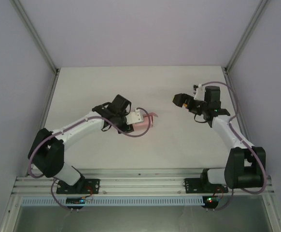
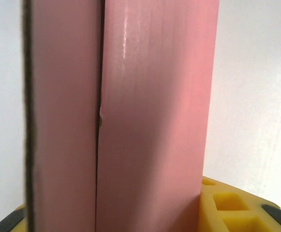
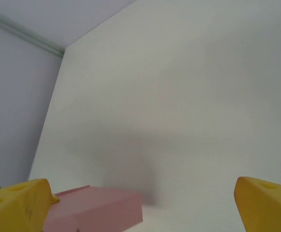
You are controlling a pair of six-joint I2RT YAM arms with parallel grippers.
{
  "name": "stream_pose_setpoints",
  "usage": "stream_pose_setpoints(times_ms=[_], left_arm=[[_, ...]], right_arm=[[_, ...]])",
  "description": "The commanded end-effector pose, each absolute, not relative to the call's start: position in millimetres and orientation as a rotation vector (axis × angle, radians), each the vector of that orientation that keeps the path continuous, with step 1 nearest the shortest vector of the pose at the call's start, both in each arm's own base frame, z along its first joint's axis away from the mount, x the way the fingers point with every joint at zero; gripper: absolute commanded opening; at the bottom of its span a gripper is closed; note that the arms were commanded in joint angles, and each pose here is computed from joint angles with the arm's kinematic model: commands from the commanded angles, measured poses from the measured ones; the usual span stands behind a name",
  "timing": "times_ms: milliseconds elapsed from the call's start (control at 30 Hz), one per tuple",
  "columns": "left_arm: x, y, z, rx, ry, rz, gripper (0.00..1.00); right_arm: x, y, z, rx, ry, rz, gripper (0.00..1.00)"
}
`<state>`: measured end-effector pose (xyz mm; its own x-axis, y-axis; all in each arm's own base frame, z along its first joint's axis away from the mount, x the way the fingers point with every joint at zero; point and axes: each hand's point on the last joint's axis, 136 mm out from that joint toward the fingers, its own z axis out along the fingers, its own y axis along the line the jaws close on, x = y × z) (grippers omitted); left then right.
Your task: Assemble paper box
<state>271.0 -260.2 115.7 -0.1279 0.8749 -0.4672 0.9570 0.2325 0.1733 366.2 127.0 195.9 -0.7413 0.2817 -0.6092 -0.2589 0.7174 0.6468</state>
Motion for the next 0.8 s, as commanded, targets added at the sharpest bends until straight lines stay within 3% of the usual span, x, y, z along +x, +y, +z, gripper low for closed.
stream_pose_setpoints(times_ms=[0,333,500,600,667,767], left_arm=[[260,-267,119,1.705,2.086,-0.382,0.4],[270,-267,98,1.733,2.178,-0.347,0.41],[274,-270,88,1.752,2.226,-0.349,0.41],[275,-271,84,1.757,2.242,-0.355,0.41],[275,-271,83,1.758,2.243,-0.36,0.41],[274,-271,84,1.759,2.241,-0.366,0.4]], right_arm=[[349,164,208,-0.411,2.093,0.93,0.97],[325,222,165,-0.8,2.237,0.813,0.85],[324,232,150,-0.857,2.291,0.797,0.71],[322,235,145,-0.895,2.304,0.79,0.58],[323,234,144,-0.896,2.306,0.778,0.44],[324,233,144,-0.88,2.311,0.76,0.36]])
